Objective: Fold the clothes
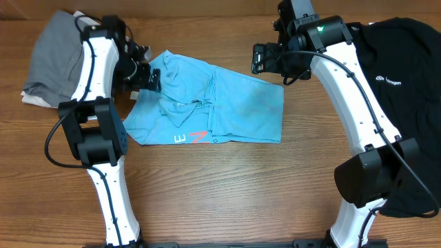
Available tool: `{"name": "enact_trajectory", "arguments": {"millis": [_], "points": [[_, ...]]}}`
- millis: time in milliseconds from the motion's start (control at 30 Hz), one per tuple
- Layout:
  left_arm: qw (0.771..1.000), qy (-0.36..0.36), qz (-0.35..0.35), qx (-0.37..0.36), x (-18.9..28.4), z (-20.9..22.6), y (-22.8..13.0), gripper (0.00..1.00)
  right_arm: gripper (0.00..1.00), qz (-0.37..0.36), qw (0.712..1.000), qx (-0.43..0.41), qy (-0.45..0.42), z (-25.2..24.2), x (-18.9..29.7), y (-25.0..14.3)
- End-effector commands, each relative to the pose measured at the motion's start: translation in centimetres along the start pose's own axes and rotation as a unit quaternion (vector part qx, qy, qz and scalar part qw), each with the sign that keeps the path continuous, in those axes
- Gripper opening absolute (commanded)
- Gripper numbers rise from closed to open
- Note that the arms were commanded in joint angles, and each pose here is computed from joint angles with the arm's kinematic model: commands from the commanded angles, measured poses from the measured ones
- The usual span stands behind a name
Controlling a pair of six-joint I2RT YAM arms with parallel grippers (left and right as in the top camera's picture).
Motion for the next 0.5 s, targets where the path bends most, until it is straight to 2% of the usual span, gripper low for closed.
{"name": "enact_trajectory", "arguments": {"millis": [0,367,467], "points": [[0.999,-0.023,0.007,-0.026,-1.4,0.0,-0.6,0.98,1.00,-0.005,1.000,0.002,-0.002,0.2,0.1,0.1],[0.998,-0.031,0.031,-0.036,-4.4,0.6,-2.0,0.95,1.00,-0.005,1.000,0.002,-0.011,0.1,-0.2,0.2],[0.994,-0.081,0.033,-0.067,-5.7,0.1,-2.7,0.91,1.00,-0.005,1.000,0.002,-0.011,0.1,-0.2,0.2]]}}
Point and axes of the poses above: each gripper's point midway between its finger pads, its own x axis back along the fingers, its own z axis along the line the jaws close on, y = z × x, the point moved 10 cm from there along x, back along the fingers, and after that the axes turned 10 degrees about x, right-handed, at the moved point
